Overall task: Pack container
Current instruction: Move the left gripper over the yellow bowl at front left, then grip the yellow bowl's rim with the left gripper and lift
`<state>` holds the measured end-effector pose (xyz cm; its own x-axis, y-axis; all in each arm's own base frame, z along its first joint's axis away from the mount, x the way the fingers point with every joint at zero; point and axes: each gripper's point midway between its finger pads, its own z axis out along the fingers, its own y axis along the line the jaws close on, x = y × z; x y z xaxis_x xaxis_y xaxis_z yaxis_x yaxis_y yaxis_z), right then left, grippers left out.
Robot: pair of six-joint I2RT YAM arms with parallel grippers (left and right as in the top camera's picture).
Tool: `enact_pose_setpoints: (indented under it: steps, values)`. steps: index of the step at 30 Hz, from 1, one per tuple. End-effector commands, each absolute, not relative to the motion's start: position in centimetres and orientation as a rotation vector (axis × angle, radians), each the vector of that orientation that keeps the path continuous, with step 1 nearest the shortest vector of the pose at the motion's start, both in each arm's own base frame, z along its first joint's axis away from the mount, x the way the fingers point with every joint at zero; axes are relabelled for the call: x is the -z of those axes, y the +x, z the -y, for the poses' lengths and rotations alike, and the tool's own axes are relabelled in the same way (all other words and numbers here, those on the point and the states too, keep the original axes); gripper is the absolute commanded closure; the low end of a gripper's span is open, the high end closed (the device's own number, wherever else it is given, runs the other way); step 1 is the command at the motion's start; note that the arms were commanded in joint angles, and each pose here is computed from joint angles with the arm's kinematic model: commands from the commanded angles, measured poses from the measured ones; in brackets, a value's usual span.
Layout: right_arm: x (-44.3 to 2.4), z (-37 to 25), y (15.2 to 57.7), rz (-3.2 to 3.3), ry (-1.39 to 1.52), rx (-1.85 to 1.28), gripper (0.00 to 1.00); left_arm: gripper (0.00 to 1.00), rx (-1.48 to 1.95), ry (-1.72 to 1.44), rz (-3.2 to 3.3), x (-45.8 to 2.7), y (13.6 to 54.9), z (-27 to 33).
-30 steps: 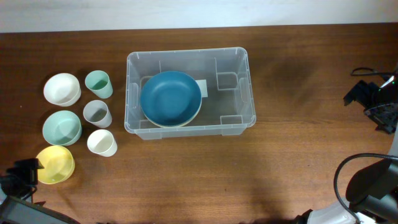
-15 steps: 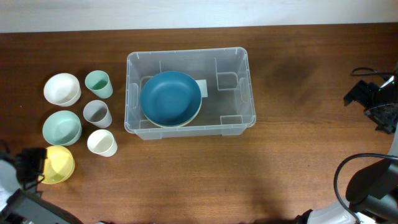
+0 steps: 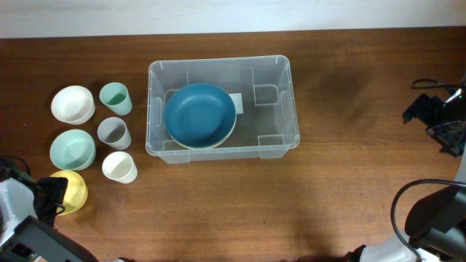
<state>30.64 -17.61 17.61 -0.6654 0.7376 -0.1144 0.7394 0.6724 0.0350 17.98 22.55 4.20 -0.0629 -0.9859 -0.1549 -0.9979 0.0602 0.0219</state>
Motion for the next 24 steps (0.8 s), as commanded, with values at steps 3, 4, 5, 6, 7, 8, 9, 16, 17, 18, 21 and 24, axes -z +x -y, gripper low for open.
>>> enact_pose_setpoints:
  steps: [3,4,5,6,7,8,9,16,17,18,21,24]
  values:
    - [-17.9,17.7,30.5,-2.748,1.239,0.025,0.01,0.01,-0.223,-2.113,-2.210,-3.0,17.6,-22.7]
    - [-17.9,17.7,30.5,-2.748,1.239,0.025,0.01,0.01,-0.227,-2.110,-2.205,-3.0,17.7,-22.9]
    - [-17.9,17.7,30.5,-2.748,1.239,0.025,0.01,0.01,-0.238,-2.103,-2.195,-3.0,17.8,-23.2]
    - [-17.9,17.7,30.5,-2.748,1.239,0.025,0.01,0.01,-0.240,-2.101,-2.193,-2.9,17.9,-23.3]
    - [-17.9,17.7,30.5,-2.748,1.239,0.025,0.01,0.01,-0.240,-2.102,-2.193,-2.8,17.9,-23.3]
    - [-17.9,17.7,30.5,-2.748,1.239,0.025,0.01,0.01,-0.239,-2.106,-2.198,-2.5,18.0,-23.4]
    - [-17.9,17.7,30.5,-2.748,1.239,0.025,0.01,0.01,-0.239,-2.113,-2.209,-2.1,17.9,-23.3]
    - [-17.9,17.7,30.5,-2.748,1.239,0.025,0.01,0.01,-0.232,-2.151,-2.259,0.0,17.7,-23.0]
    - [-17.9,17.7,30.5,-2.748,1.239,0.025,0.01,0.01,-0.232,-2.153,-2.261,0.1,17.6,-22.9]
    - [-17.9,17.7,30.5,-2.748,1.239,0.025,0.01,0.01,-0.232,-2.154,-2.262,0.2,17.6,-22.9]
    - [-17.9,17.7,30.5,-2.748,1.239,0.025,0.01,0.00,-0.232,-2.152,-2.260,0.2,17.7,-23.0]
    - [-17.9,17.7,30.5,-2.748,1.239,0.025,0.01,0.00,-0.231,-2.152,-2.260,0.2,17.7,-23.0]
